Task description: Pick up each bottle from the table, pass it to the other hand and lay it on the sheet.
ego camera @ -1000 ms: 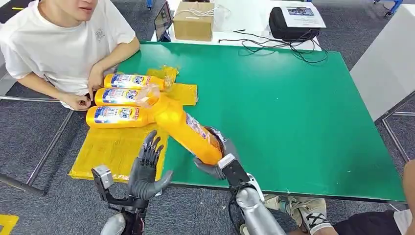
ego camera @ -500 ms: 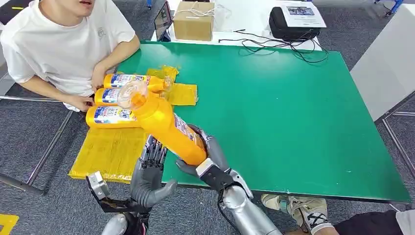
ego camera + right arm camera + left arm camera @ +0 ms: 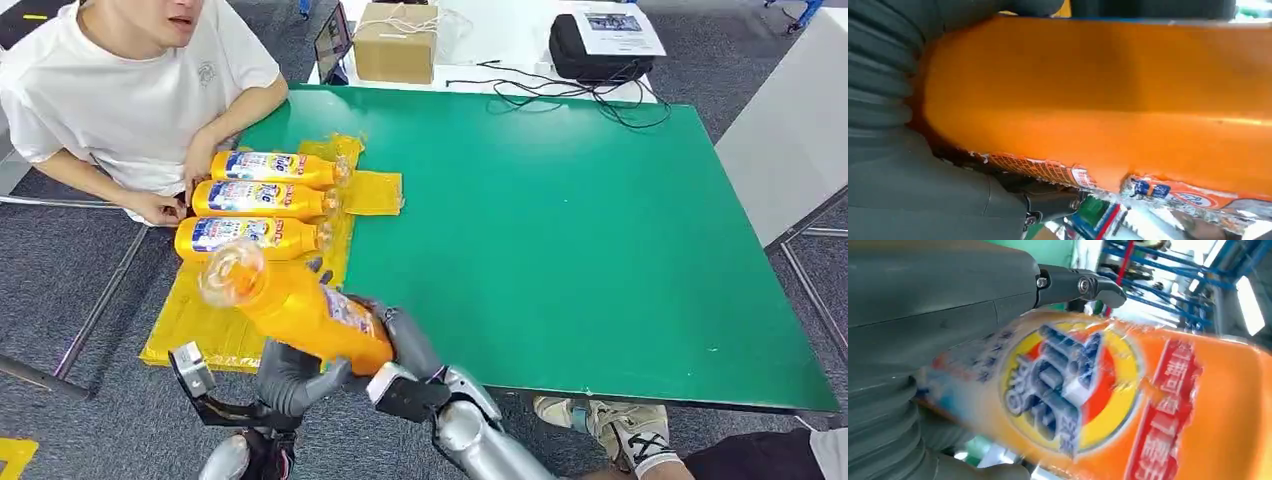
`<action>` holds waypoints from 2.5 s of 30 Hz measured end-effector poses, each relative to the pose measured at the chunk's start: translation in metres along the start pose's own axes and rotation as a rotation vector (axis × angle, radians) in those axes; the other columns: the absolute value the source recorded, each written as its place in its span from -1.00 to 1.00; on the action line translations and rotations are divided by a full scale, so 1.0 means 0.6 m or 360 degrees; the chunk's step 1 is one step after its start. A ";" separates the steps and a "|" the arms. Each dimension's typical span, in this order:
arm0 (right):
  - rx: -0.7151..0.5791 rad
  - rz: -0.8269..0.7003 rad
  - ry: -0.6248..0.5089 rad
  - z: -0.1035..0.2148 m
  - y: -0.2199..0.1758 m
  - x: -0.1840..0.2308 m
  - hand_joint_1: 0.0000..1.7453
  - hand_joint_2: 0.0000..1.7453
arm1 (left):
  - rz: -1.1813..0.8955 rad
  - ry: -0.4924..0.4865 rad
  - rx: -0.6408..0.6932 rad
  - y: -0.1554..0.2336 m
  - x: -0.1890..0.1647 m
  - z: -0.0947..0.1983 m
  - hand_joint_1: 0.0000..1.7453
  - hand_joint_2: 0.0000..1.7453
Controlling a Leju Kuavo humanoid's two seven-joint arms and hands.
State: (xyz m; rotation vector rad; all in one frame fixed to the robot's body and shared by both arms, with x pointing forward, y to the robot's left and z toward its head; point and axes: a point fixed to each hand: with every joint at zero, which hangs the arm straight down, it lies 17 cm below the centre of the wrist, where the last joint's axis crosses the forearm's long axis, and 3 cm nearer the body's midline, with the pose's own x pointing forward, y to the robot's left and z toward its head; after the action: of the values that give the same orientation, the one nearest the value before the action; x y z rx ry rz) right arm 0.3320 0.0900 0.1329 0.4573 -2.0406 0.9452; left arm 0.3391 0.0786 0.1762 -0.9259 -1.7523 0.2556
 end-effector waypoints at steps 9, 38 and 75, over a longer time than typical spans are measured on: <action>0.0147 -0.0005 0.0005 0.003 0.069 0.013 1.00 1.00 | -0.0116 -0.0028 0.0178 0.055 0.012 0.003 -1.00 1.00; 0.0126 0.0328 0.0231 0.021 0.100 -0.038 -1.00 -1.00 | -0.0186 -0.0011 0.0150 0.067 0.031 0.012 1.00 1.00; -0.0138 0.0373 0.0230 0.047 0.052 -0.038 -1.00 -1.00 | -0.2235 0.0097 0.0385 0.282 0.128 -0.010 1.00 1.00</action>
State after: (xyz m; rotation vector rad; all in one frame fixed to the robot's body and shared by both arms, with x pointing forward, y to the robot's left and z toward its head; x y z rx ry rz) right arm 0.3116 0.0887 0.0897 0.1010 -2.0222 0.9927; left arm 0.4136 0.2441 0.1351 0.5637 -1.8563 -0.4660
